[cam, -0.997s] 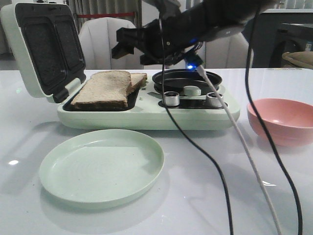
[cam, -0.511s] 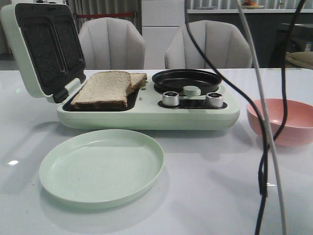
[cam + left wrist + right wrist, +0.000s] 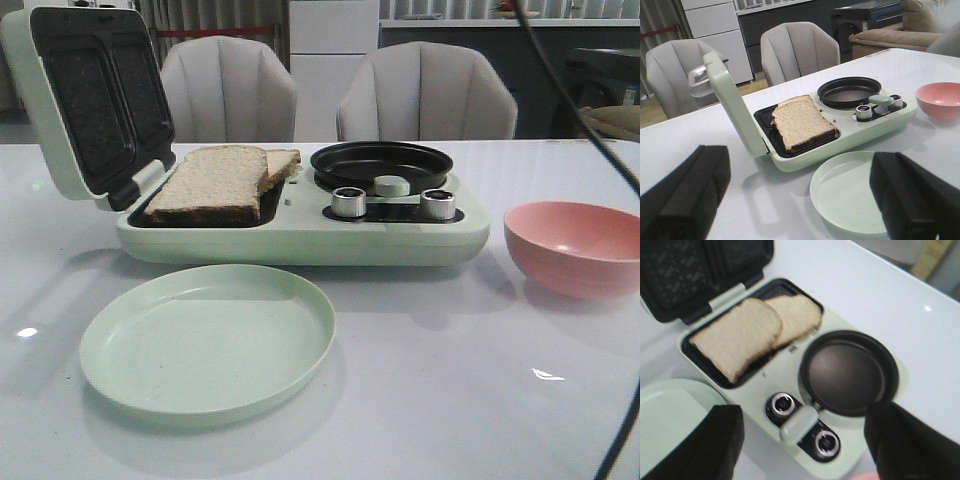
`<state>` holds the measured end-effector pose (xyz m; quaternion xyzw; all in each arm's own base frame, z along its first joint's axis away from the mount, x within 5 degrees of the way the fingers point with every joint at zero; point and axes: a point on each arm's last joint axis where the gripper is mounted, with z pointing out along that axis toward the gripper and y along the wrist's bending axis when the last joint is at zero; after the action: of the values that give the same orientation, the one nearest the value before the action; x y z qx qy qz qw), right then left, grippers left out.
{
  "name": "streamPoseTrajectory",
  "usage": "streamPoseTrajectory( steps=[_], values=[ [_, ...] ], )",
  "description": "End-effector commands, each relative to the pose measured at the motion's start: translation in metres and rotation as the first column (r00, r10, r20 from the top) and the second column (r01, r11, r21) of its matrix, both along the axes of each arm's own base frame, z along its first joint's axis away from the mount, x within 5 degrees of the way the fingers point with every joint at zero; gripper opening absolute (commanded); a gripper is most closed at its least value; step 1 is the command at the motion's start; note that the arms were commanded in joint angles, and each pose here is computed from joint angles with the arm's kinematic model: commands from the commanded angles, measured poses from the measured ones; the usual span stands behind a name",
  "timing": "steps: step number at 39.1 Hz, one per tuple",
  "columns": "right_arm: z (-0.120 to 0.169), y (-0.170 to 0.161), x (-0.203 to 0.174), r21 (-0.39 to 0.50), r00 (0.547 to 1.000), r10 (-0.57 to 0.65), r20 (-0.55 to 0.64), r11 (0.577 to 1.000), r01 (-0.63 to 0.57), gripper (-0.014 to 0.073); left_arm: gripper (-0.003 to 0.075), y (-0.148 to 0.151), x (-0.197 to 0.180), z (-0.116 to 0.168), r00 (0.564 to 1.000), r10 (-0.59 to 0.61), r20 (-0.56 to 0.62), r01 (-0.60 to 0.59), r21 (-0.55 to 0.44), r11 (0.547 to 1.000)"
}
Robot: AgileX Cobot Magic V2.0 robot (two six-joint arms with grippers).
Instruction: Make breakfast with bread and shrimp
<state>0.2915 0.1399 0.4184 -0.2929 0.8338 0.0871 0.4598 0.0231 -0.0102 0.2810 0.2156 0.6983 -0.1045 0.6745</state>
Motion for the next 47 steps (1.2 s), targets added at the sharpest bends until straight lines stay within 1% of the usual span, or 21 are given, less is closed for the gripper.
streamPoseTrajectory(
  steps=[1, 4, 6, 10, 15, 18, 22, 28, 30, 35, 40, 47],
  values=[
    [0.030, -0.021, -0.021, -0.019, 0.991, -0.088, 0.100, 0.996, 0.090, 0.0600, 0.0618, 0.002, -0.005, 0.015, 0.995, -0.003, 0.099, 0.009, -0.063, 0.998],
    [0.030, -0.030, -0.034, -0.015, 0.986, -0.127, 0.110, 0.991, 0.130, 0.0600, 0.0618, 0.002, -0.005, 0.015, 0.995, -0.003, 0.099, 0.009, -0.063, 0.998],
    [0.028, -0.036, -0.042, 0.005, 0.980, -0.156, 0.122, 0.988, 0.156, 0.0600, 0.0618, 0.002, -0.005, 0.015, 0.995, -0.003, 0.099, 0.009, -0.063, 0.998],
    [0.018, -0.049, -0.060, 0.089, 0.964, -0.224, 0.141, 0.973, 0.213, 0.0600, 0.0618, 0.002, -0.005, 0.015, 0.995, -0.003, 0.099, 0.009, -0.063, 0.998],
    [-0.006, -0.066, -0.081, 0.191, 0.945, -0.288, 0.159, 0.947, 0.256, 0.0600, 0.0618, 0.002, -0.005, 0.015, 0.995, -0.003, 0.099, 0.009, -0.063, 0.998],
    [-0.020, -0.073, -0.090, 0.221, 0.936, -0.306, 0.171, 0.938, 0.266, 0.0600, 0.0618, 0.002, -0.005, 0.015, 0.995, -0.003, 0.099, 0.009, -0.063, 0.998],
    [-0.044, -0.079, -0.105, 0.245, 0.931, -0.303, 0.202, 0.936, 0.251, 0.0600, 0.0618, 0.002, -0.005, 0.015, 0.995, -0.003, 0.099, 0.009, -0.063, 0.998],
    [-0.073, -0.086, -0.132, 0.321, 0.922, -0.302, 0.241, 0.922, 0.218, 0.0600, 0.0618, 0.002, -0.005, 0.015, 0.995, -0.003, 0.099, 0.009, -0.063, 0.998],
    [-0.079, -0.089, -0.141, 0.350, 0.918, -0.305, 0.255, 0.914, 0.207, 0.0600, 0.0618, 0.002, -0.005, 0.015, 0.995, -0.003, 0.099, 0.009, -0.063, 0.998],
    [-0.096, -0.096, -0.165, 0.444, 0.906, -0.326, 0.270, 0.877, 0.183, 0.0600, 0.0618, 0.002, -0.005, 0.015, 0.995, -0.003, 0.099, 0.009, -0.063, 0.998],
    [-0.113, -0.103, -0.188, 0.476, 0.894, -0.334, 0.298, 0.864, 0.163, 0.0600, 0.0618, 0.002, -0.005, 0.015, 0.995, -0.003, 0.099, 0.009, -0.063, 0.998],
    [-0.123, -0.116, -0.224, 0.535, 0.867, -0.351, 0.353, 0.836, 0.121, 0.0600, 0.0618, 0.002, -0.005, 0.015, 0.995, -0.003, 0.099, 0.009, -0.063, 0.998]
  ],
)
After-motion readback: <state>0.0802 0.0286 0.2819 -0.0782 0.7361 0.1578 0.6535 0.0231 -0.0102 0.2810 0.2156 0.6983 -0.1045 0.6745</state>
